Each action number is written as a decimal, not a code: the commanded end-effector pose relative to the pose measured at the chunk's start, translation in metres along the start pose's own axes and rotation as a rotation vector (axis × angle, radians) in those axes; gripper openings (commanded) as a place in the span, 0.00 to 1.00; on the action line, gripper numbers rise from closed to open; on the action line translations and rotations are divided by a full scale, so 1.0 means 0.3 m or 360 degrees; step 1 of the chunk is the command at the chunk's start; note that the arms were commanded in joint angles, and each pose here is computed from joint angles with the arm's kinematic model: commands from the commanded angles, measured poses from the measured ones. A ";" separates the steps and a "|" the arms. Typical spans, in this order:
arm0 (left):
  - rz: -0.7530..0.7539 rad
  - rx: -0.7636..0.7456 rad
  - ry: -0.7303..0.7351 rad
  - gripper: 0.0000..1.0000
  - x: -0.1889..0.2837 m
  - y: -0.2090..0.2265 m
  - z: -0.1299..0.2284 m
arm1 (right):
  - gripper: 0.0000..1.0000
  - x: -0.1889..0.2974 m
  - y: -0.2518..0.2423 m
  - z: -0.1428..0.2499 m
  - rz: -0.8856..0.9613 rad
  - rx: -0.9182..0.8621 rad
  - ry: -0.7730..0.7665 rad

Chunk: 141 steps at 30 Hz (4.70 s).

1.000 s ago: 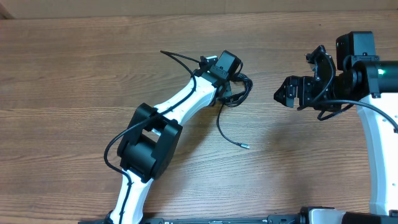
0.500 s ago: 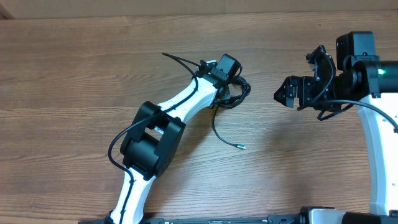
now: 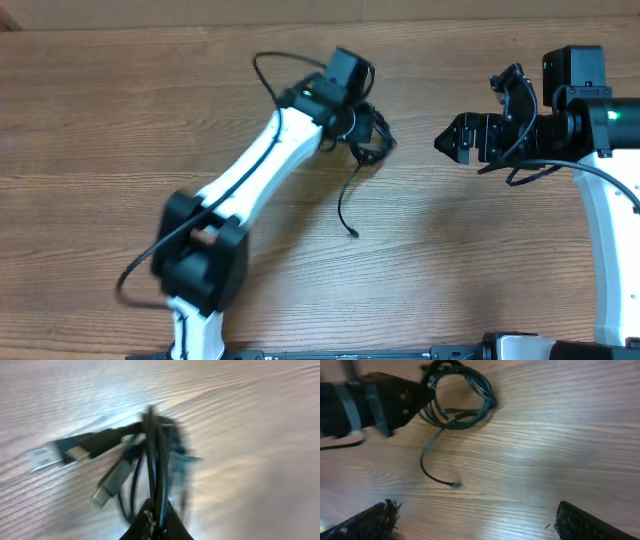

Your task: Untangle cables

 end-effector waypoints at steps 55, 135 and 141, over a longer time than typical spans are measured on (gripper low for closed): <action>0.1048 0.0313 0.0275 0.04 0.425 -0.017 0.009 | 0.40 -0.386 0.115 -0.030 -0.0433 0.0533 0.0207; 0.1408 0.0558 0.0247 0.04 0.509 -0.030 -0.096 | 0.04 -0.367 0.172 -0.089 0.0069 0.0337 0.0105; 0.0771 0.0667 0.0058 0.04 0.413 0.150 -0.096 | 0.04 -0.231 0.243 -0.072 -0.0069 0.0371 0.0118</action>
Point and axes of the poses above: each gripper's point midway between its finger pads, its own x axis back along the fingers, its own y axis along the line the jaws close on, z = x × y, the point moved 5 cm from there along x, back along the fingers, and after that the axes turned 1 degree about -x, right-handed, at the moved point
